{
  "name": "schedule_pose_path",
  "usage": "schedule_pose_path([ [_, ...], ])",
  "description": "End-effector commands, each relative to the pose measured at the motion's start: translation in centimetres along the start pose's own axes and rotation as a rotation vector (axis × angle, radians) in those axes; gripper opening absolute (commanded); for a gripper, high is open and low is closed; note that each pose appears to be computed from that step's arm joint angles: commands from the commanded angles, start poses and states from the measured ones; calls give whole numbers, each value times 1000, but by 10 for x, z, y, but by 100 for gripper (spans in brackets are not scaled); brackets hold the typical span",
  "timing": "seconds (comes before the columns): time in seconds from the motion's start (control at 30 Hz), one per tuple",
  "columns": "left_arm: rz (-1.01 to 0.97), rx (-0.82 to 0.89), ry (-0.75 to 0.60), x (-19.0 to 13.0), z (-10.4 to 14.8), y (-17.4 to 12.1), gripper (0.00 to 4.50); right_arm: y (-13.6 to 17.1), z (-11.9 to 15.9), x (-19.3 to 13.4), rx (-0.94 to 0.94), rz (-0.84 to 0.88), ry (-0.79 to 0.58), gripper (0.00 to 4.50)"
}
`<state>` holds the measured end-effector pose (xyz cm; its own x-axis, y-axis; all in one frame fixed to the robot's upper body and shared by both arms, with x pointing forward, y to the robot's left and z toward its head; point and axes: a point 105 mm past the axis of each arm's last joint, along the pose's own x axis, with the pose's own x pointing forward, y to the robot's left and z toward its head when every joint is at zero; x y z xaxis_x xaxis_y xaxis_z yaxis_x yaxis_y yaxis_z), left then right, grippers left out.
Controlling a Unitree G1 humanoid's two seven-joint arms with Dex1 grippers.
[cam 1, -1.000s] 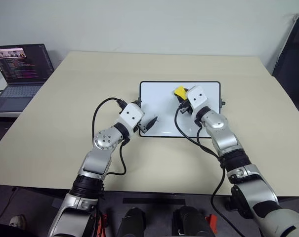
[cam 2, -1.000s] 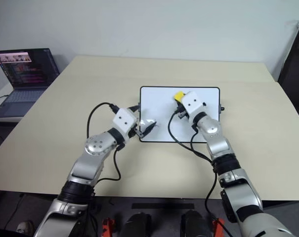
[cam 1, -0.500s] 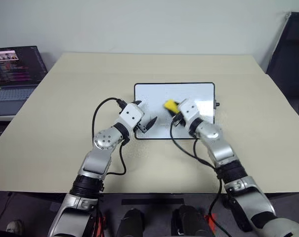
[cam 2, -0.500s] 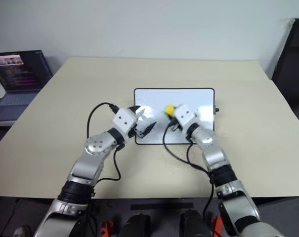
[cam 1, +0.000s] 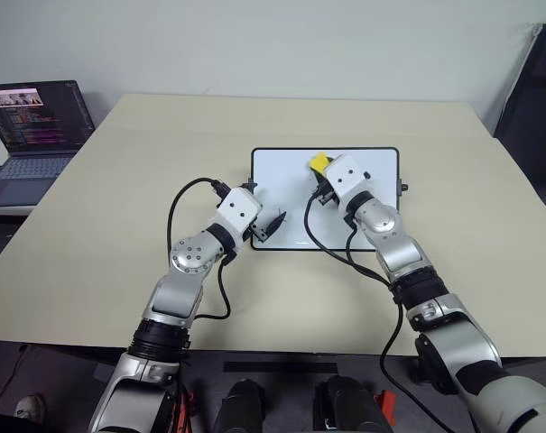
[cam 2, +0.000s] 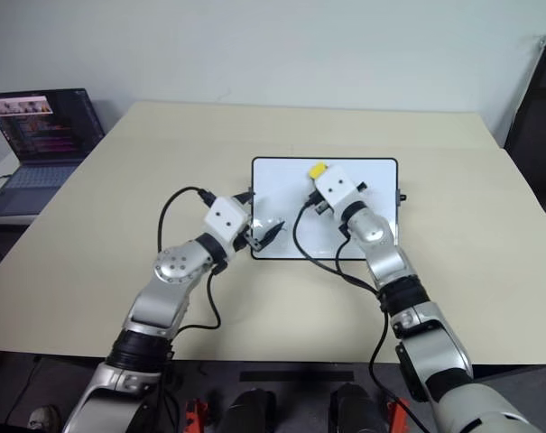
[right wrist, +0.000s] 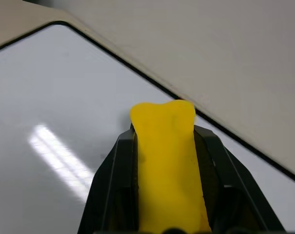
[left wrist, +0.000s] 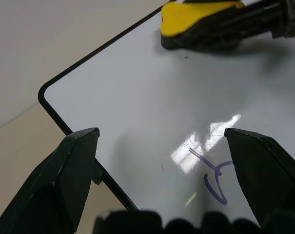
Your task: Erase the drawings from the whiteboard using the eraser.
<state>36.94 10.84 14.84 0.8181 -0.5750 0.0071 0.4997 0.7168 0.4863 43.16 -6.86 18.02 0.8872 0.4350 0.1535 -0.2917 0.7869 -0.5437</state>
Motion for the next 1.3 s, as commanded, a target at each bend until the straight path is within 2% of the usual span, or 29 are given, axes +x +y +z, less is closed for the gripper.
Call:
schedule_pose_path([
  [0.03, 17, 27, -48, 3, 14, 6, 450, -14, -18, -3, -33, -67, 71, 117],
  [0.1, 14, 27, -48, 3, 14, 6, 450, -7, -21, -5, -24, -35, 74, 117],
  [0.47, 11, 26, -46, 3, 13, 5, 450, 71, -19, -32, 11, 391, 31, 117],
  [0.63, 11, 21, -42, 1, 12, 4, 450, 57, -16, -31, 42, 349, 22, 117],
  [0.9, 18, -32, -45, -12, 15, -1, 450, 22, 8, -31, 62, 206, -96, 117],
  [1.1, -38, -35, -6, -31, 8, -27, 450, 25, 16, -34, 71, 206, -122, 117],
  [1.3, 74, -142, 62, -55, -5, -28, 450, 38, 34, -41, 83, 261, -185, 117],
])
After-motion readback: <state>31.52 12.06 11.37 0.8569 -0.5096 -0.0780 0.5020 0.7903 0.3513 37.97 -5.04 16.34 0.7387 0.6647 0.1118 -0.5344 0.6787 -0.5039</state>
